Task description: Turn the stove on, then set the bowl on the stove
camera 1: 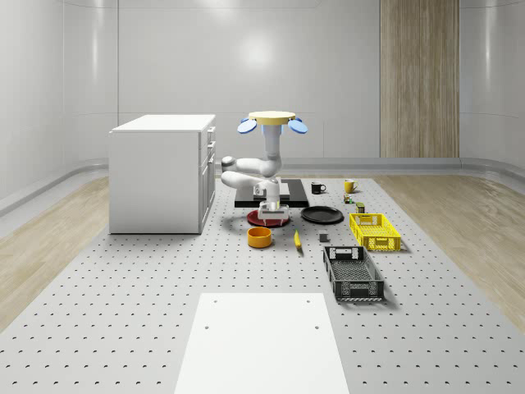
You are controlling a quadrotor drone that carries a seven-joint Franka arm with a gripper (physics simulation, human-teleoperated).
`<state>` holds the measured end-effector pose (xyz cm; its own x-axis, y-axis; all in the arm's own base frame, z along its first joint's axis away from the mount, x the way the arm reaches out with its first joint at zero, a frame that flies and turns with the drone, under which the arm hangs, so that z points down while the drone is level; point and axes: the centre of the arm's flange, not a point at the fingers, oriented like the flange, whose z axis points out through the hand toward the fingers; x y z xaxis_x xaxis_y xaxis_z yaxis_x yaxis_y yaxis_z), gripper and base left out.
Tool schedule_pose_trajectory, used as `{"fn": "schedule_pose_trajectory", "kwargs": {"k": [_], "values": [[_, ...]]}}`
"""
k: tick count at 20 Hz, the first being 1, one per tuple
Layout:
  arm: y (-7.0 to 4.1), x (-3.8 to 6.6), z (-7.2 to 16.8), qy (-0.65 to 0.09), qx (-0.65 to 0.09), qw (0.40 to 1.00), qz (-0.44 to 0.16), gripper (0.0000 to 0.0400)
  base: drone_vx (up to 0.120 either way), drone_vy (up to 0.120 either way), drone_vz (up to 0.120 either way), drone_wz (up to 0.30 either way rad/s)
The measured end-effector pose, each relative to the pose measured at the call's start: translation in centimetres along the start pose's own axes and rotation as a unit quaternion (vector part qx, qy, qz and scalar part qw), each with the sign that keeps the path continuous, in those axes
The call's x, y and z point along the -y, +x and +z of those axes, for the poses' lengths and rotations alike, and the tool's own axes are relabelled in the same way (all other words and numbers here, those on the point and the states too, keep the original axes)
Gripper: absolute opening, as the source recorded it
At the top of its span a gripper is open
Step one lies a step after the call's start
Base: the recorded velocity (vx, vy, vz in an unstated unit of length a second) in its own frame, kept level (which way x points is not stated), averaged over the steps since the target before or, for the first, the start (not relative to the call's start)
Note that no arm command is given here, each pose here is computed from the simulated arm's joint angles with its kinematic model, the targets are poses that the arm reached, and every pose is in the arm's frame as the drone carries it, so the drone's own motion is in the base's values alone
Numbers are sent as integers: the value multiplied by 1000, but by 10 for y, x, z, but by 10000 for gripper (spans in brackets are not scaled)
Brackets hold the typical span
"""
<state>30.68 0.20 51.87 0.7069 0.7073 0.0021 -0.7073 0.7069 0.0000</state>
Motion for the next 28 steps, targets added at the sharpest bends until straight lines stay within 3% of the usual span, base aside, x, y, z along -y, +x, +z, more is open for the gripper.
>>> {"fn": "schedule_pose_trajectory", "kwargs": {"k": [7, 15, 28], "values": [[7, -7, 3, 0, 0, 1000, 0, 400, 6, 0, 0, 0], [10, -10, 33, 0, 0, 1000, 0, 400, 0, 0, 0, 0], [29, 6, 58, 0, 0, 1000, 0, 400, 0, 0, 0, 0]]}}
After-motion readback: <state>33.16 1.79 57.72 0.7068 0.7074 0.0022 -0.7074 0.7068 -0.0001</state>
